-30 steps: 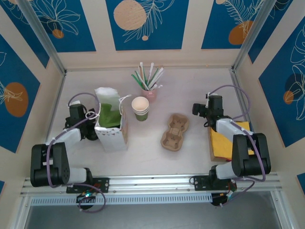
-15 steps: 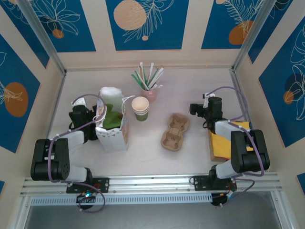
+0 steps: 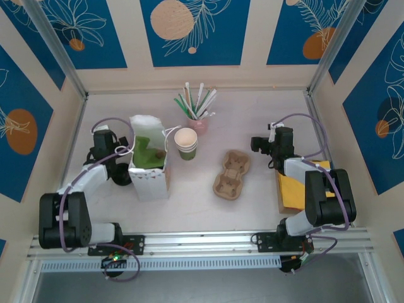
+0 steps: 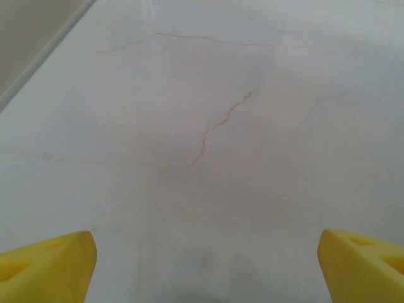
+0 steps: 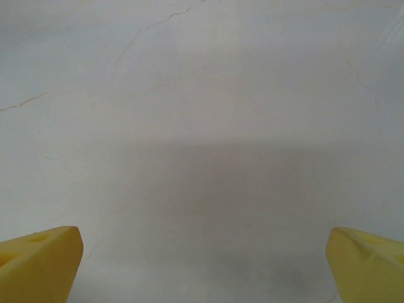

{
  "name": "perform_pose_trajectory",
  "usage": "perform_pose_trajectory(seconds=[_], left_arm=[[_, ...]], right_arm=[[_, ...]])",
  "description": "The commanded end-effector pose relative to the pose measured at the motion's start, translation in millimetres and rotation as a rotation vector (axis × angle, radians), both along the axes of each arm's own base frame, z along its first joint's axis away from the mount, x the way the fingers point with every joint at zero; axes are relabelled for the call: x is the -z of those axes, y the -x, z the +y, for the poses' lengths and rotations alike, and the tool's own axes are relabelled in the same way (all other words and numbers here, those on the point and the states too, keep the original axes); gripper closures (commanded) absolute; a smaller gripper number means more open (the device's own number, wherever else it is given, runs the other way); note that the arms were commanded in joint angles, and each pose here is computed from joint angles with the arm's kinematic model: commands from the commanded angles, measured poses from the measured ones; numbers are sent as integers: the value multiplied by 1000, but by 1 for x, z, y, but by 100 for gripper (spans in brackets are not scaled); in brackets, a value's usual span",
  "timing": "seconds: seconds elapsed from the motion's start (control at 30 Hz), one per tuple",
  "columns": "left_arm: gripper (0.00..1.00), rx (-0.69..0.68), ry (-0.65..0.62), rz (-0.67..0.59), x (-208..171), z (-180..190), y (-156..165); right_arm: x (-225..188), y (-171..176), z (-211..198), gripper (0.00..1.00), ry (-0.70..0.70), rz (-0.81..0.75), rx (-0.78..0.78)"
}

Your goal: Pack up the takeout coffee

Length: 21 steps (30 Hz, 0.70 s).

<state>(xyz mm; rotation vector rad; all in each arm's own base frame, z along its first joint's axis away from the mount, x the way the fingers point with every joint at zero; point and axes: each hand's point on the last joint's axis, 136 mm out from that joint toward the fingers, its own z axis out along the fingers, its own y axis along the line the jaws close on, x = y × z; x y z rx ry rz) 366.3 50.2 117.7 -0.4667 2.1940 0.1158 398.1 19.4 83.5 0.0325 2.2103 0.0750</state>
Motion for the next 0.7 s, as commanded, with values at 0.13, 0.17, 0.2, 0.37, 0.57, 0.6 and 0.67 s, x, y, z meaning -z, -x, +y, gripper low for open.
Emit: perform_pose_trajectory(seconds=[0.13,0.17,0.2,0.37,0.57,0.6,0.67], left_arm=[[28,-93,242,145,-1,-14,36],[39,-93,278,149,0,-19,39],[46,-103,318,153,0,-23,43],[72,-92,510,159,6,-49,56],[76,-101,681,192,23,-71,72],[76,-97,696,196,26,-74,74],[75,-99,724,214,32,-78,79]], right_arm=[[-4,-9,2,1,13,-5,-5],[-5,-9,2,1,15,-6,-7],[-5,-9,2,1,15,-9,-6],[-5,-10,2,1,18,-10,-3],[-5,-9,1,1,19,-12,0],[-6,-9,1,1,19,-14,1],[-5,-9,1,1,19,-12,0]])
